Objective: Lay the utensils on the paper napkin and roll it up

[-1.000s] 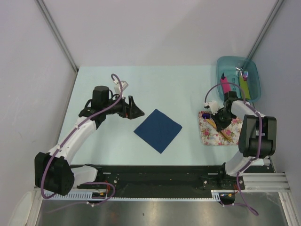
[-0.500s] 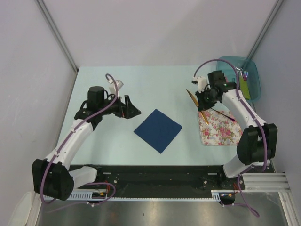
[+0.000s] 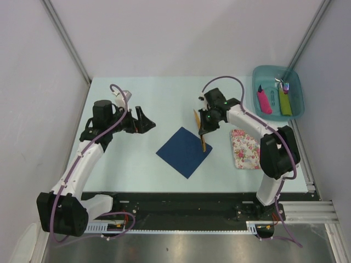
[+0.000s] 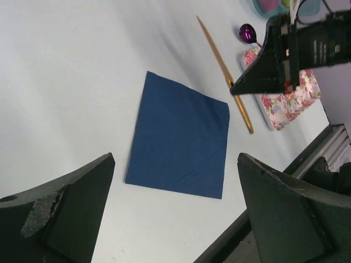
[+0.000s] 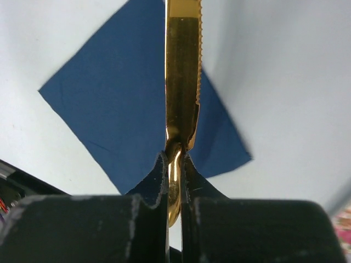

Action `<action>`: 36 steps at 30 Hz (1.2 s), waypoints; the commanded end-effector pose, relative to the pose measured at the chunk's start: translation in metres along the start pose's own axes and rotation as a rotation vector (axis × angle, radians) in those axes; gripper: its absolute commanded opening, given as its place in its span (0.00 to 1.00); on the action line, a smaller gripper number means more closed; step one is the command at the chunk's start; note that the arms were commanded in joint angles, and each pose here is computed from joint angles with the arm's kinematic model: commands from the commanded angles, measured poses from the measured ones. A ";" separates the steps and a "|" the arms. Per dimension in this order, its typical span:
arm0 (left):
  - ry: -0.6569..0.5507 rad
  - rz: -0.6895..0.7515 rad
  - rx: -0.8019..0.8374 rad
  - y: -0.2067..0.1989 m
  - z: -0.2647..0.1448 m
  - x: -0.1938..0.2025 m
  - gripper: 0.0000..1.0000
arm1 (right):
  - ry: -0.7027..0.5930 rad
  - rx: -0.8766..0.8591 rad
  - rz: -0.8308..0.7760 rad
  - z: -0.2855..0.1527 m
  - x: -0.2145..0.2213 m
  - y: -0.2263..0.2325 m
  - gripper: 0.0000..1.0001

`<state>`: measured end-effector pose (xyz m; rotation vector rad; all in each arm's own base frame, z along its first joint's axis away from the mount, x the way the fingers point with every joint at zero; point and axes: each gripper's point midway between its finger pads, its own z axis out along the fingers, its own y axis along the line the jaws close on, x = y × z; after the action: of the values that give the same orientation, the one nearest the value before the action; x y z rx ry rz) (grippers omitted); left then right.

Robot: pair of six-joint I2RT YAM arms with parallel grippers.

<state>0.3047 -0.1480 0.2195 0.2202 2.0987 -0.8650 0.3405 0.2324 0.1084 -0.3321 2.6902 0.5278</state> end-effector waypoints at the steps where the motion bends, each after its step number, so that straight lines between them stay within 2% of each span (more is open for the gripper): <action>1: -0.113 0.009 -0.047 0.001 -0.012 -0.031 1.00 | -0.118 0.023 0.085 0.004 -0.029 0.038 0.00; 10: -0.113 0.001 -0.046 0.003 -0.011 -0.030 1.00 | -0.037 0.102 0.113 0.041 -0.004 0.065 0.00; 14: -0.115 -0.005 -0.047 0.003 -0.012 -0.027 1.00 | -0.024 0.097 0.129 0.052 -0.008 0.074 0.00; 26: -0.106 -0.020 -0.045 0.005 -0.009 -0.019 0.99 | 0.036 0.134 0.159 0.082 0.001 0.079 0.00; 36: -0.101 -0.027 -0.041 0.007 -0.006 -0.017 1.00 | 0.032 0.202 0.145 0.088 0.005 0.066 0.00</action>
<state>0.3117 -0.1367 0.2228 0.1329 2.0677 -0.8262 0.3337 0.3243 0.0376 -0.1141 2.8305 0.3071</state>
